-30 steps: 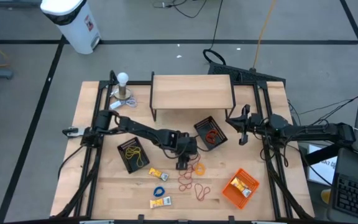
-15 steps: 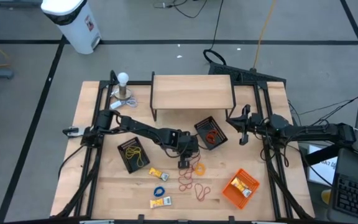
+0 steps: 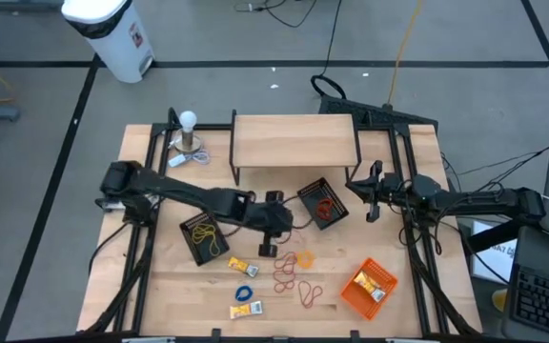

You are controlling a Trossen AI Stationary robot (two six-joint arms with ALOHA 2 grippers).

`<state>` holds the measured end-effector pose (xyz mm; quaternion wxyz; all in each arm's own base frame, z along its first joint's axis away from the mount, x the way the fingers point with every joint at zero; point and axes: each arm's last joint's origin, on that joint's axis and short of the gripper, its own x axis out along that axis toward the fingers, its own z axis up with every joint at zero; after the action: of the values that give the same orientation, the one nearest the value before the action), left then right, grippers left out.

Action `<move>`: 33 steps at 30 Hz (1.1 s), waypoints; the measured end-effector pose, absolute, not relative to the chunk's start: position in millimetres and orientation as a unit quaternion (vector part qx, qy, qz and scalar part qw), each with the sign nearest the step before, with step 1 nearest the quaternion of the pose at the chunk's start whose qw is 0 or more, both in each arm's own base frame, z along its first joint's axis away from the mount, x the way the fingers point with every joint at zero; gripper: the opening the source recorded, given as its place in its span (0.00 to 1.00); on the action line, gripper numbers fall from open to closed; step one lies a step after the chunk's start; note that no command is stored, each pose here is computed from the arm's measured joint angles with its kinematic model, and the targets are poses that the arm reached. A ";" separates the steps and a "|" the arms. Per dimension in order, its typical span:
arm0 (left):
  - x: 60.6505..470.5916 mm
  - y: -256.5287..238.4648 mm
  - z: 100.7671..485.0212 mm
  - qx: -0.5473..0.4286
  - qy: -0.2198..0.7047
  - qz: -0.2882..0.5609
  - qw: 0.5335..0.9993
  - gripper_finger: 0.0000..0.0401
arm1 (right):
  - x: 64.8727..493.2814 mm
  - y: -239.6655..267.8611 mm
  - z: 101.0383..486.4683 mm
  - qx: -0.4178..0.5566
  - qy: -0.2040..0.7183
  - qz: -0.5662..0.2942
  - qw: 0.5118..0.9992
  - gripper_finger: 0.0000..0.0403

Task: Pick & Place Office Desk Supplies
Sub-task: Put the red rubber band into the left black bin

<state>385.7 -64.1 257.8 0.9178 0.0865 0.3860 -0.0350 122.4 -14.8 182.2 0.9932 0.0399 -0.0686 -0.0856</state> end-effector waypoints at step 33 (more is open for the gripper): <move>151.8 -66.5 345.3 -0.044 0.273 0.078 0.958 0.00 | 123.5 -14.9 179.3 0.055 -0.055 -0.085 0.993 0.01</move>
<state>151.8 -66.5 345.3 0.9577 -0.0438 0.2735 0.0776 123.5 -14.9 179.3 0.9933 0.0549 -0.0552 -0.0853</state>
